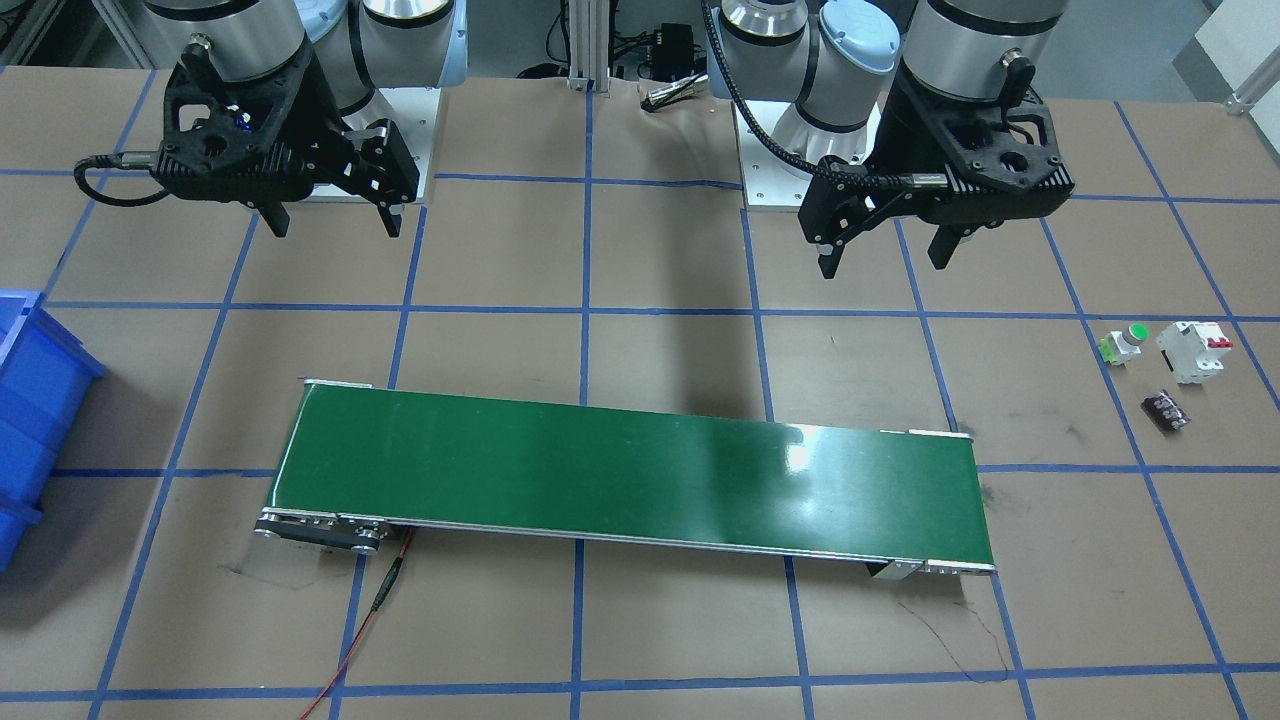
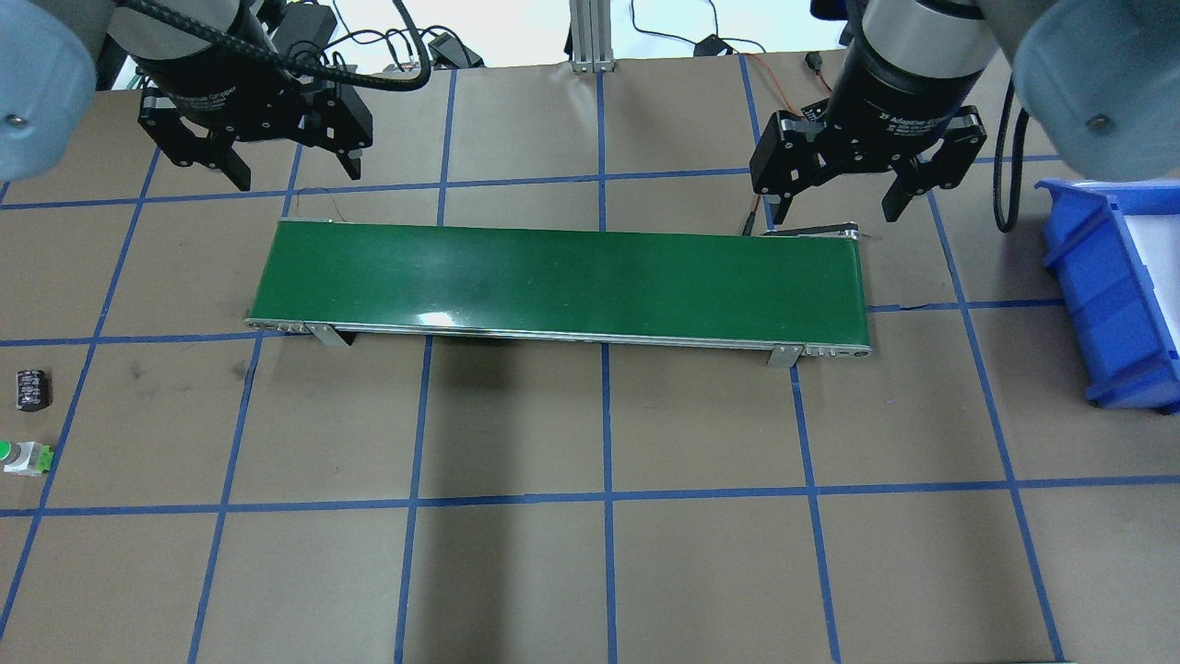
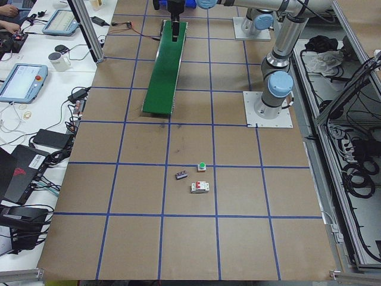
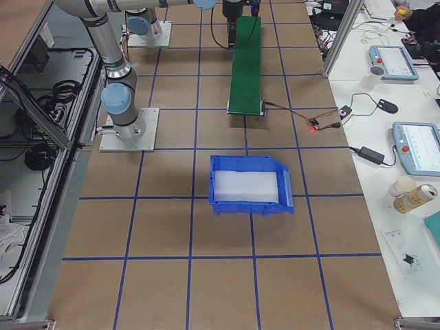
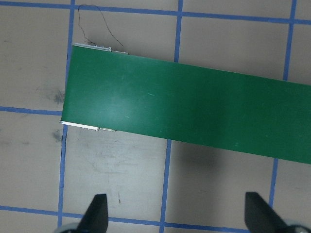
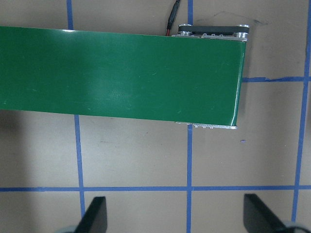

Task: Move capacitor from left to right
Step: 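Move the left gripper down to the capacitor beside the conveyor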

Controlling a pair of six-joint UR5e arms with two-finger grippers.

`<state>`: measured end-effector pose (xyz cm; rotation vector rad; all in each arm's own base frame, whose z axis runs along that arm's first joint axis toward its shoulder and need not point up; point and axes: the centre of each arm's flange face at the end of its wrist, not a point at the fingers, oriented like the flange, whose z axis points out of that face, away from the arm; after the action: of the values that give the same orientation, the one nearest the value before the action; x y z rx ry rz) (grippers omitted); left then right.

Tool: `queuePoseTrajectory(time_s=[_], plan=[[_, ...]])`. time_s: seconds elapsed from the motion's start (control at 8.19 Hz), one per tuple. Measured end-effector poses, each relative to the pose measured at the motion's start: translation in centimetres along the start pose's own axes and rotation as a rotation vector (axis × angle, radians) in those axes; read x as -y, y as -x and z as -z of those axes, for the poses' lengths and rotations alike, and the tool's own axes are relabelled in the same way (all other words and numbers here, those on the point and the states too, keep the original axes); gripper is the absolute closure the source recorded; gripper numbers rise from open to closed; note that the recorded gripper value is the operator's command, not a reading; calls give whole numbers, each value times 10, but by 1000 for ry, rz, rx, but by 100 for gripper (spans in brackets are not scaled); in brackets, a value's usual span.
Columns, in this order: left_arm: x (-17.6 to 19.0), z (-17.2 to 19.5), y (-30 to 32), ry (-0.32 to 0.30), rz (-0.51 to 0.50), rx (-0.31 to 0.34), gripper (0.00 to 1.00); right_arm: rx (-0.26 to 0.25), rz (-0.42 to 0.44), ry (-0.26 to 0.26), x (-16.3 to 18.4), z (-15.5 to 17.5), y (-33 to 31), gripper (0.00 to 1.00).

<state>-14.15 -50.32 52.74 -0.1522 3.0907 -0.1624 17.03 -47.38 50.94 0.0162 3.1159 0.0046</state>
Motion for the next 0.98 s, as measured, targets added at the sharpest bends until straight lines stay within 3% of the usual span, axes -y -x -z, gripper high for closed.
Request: queuePoseTrajectory(time_s=[0.49,0.98], plan=[[2,-11,17,17,19,34,0,-11,-12,-29,-10,11,-3,0],[38,-38,147,72,34,112,0,-11,-14,-60,-9,16,-3,0]])
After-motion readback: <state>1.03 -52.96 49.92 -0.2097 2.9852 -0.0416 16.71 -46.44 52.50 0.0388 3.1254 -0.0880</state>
